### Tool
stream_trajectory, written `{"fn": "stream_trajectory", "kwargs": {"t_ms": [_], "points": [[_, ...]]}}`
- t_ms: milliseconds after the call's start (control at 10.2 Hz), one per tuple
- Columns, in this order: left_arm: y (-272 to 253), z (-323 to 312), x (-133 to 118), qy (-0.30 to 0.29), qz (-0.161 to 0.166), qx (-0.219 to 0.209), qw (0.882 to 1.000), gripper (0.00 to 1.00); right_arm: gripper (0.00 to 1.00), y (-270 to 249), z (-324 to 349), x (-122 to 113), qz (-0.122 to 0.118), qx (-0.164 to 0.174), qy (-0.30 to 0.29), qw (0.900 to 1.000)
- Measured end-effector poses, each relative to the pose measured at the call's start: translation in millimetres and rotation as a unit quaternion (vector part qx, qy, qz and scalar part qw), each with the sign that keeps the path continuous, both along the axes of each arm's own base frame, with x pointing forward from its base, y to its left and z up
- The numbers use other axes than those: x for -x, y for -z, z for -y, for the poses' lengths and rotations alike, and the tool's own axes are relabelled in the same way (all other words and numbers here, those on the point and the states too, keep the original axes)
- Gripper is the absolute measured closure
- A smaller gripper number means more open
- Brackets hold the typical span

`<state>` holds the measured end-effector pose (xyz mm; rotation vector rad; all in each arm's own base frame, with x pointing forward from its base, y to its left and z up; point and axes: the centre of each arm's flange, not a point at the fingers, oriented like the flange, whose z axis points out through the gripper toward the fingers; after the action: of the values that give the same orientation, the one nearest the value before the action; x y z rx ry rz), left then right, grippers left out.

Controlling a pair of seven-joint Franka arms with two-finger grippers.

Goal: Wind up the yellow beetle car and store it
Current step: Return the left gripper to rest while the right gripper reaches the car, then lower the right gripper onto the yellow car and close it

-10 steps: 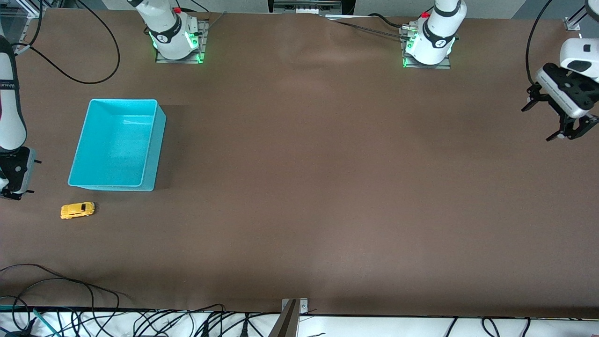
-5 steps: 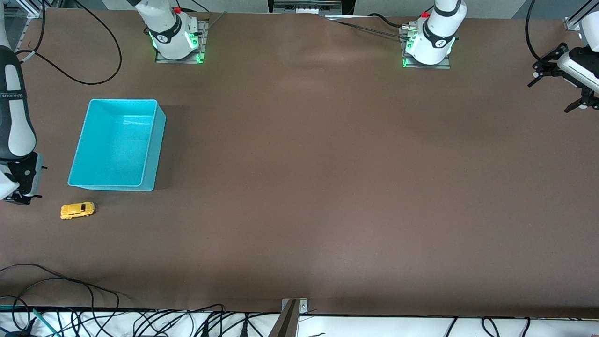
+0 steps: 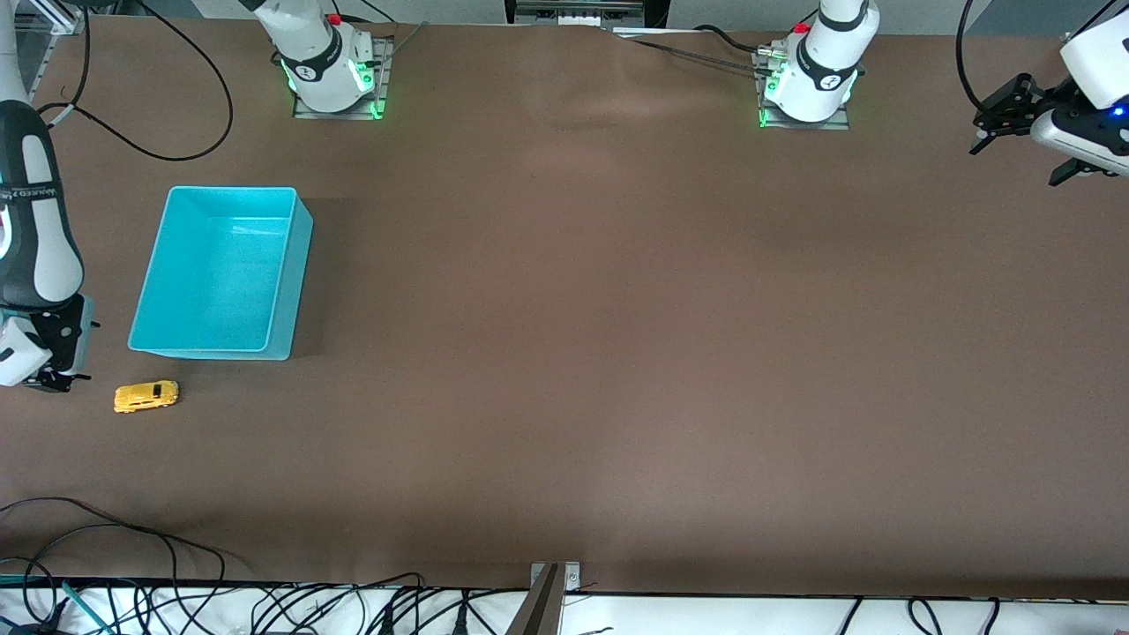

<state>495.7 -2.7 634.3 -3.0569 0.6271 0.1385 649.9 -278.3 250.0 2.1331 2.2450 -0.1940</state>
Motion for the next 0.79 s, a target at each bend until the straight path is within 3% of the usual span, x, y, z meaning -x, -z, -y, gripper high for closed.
{"fn": "stream_trajectory", "kwargs": {"t_ms": [491,785], "points": [[-15,5,-10,-0.097,-0.032,-0.004,0.995,0.0,0.0,20,-21,-13,0.024,-0.018,-0.017,0.999],[-14,10,-10,-0.109,-0.034,-0.004,0.993,0.0,0.0,28,-23,-20,0.049,-0.018,-0.057,0.997]]}}
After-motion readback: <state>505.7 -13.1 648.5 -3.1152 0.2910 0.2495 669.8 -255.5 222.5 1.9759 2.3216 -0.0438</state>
